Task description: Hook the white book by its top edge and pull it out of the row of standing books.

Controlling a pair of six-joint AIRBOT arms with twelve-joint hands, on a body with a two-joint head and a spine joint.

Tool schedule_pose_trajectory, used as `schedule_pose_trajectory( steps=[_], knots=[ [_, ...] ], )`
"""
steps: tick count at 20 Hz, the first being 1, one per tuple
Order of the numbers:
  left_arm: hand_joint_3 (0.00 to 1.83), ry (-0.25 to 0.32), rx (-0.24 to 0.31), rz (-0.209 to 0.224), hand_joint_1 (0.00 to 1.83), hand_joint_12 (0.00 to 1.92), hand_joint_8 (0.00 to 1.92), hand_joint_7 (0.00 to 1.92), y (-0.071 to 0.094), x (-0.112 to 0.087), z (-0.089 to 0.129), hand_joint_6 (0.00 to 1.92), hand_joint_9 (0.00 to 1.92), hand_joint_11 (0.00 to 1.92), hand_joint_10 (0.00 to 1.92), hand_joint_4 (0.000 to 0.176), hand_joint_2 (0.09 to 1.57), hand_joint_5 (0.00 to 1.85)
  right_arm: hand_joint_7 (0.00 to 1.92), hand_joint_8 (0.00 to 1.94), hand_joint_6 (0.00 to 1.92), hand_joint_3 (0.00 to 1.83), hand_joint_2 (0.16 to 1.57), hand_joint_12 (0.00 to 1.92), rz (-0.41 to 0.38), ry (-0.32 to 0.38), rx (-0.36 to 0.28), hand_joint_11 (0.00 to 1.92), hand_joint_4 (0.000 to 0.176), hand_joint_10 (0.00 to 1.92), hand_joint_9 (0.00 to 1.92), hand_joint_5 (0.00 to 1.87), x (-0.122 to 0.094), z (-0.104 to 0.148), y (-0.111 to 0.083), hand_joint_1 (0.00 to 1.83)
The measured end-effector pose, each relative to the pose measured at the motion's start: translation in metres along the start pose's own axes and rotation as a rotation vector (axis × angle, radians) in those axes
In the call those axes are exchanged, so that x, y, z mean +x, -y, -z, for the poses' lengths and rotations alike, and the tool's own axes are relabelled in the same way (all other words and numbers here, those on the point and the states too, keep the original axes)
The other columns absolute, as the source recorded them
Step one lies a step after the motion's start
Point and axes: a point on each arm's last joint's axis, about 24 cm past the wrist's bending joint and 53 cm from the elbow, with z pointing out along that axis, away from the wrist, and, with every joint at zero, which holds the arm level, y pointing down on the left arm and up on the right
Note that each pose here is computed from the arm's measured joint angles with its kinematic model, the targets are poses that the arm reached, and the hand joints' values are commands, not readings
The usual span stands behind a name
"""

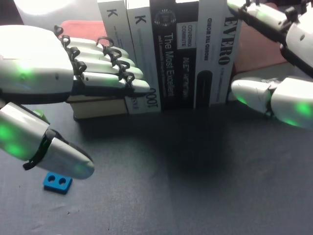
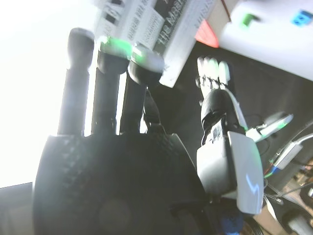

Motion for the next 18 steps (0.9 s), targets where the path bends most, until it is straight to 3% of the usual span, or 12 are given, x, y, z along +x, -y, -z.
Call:
schedule_pose_trajectory(
  steps=[2, 4, 7, 8, 9, 10, 15, 18],
  knots=[
    [0.05, -0.016, -0.014, -0.003, 0.0, 0.0, 0.0, 0.0, -0.004, 0.004, 0.0, 0.0, 0.0, 0.0, 0.0, 0.0, 0.99, 0.0, 1.08, 1.94, 0.0, 0.0, 1.22, 1.92, 0.001, 0.017, -0.005, 0.68, 0.0, 1.92, 1.09, 0.0, -0.003, -0.002, -0.001, 0.0],
    [0.05, -0.029, -0.027, 0.032, 0.0, 0.0, 0.0, 0.0, -0.007, 0.008, 0.0, 0.0, 0.0, 0.0, 0.0, 0.0, 1.0, 0.0, 1.08, 1.94, 0.0, 0.0, 1.21, 1.92, -0.005, 0.025, 0.006, 0.66, 0.0, 1.92, 1.08, 0.0, -0.005, -0.01, 0.004, 0.0],
    [0.05, -0.038, -0.041, 0.048, 0.0, 0.0, 0.0, 0.0, -0.01, 0.01, 0.0, 0.0, 0.0, 0.0, 0.0, 0.0, 1.0, 0.0, 1.1, 1.94, 0.0, 0.0, 1.21, 1.92, -0.026, 0.028, 0.028, 0.62, 0.0, 1.92, 1.08, 0.0, -0.005, -0.016, 0.013, 0.0],
    [0.04, -0.041, -0.046, 0.051, 0.0, 0.0, 0.0, 0.0, -0.012, 0.01, 0.001, 0.0, 0.0, 0.0, 0.0, 0.0, 1.0, 0.0, 1.07, 1.94, 0.0, 0.0, 1.19, 1.92, -0.041, 0.035, 0.033, 0.48, 0.0, 1.92, 1.01, 0.0, -0.007, -0.018, 0.015, 0.0],
    [0.04, -0.042, -0.05, 0.049, 0.0, 0.0, 0.0, 0.0, -0.013, 0.011, 0.001, 0.0, 0.0, 0.0, 0.0, 0.0, 0.99, 0.0, 1.07, 1.94, 0.0, 0.0, 1.19, 1.92, -0.05, 0.044, 0.037, 0.59, 0.0, 1.92, 1.06, 0.0, -0.01, -0.02, 0.016, 0.0],
    [0.04, -0.039, -0.056, 0.049, 0.0, 0.0, 0.0, 0.0, -0.015, 0.01, 0.002, 0.0, 0.0, 0.0, 0.0, 0.0, 1.0, 0.0, 1.06, 1.94, 0.0, 0.0, 1.19, 1.92, -0.063, 0.057, 0.041, 0.58, 0.0, 1.92, 1.04, 0.0, -0.015, -0.022, 0.017, 0.0],
    [0.04, -0.02, -0.112, 0.131, 0.0, 0.0, 0.0, 0.0, -0.029, 0.009, 0.006, 0.0, 0.0, 0.0, 0.0, 0.0, 1.0, 0.0, 1.01, 1.94, 0.0, 0.0, 1.19, 1.92, -0.097, 0.096, 0.038, 0.52, 0.0, 1.92, 0.99, 0.0, -0.028, -0.029, 0.015, 0.0],
    [0.03, 0.005, -0.136, 0.127, 0.0, 0.0, 0.0, 0.0, -0.035, 0.004, 0.008, 0.0, 0.0, 0.0, 0.0, 0.0, 1.0, 0.0, 1.05, 1.94, 0.0, 0.0, 1.19, 1.92, -0.117, 0.082, 0.039, 0.52, 0.0, 1.92, 1.02, 0.0, -0.025, -0.029, 0.015, 0.0]
  ],
)
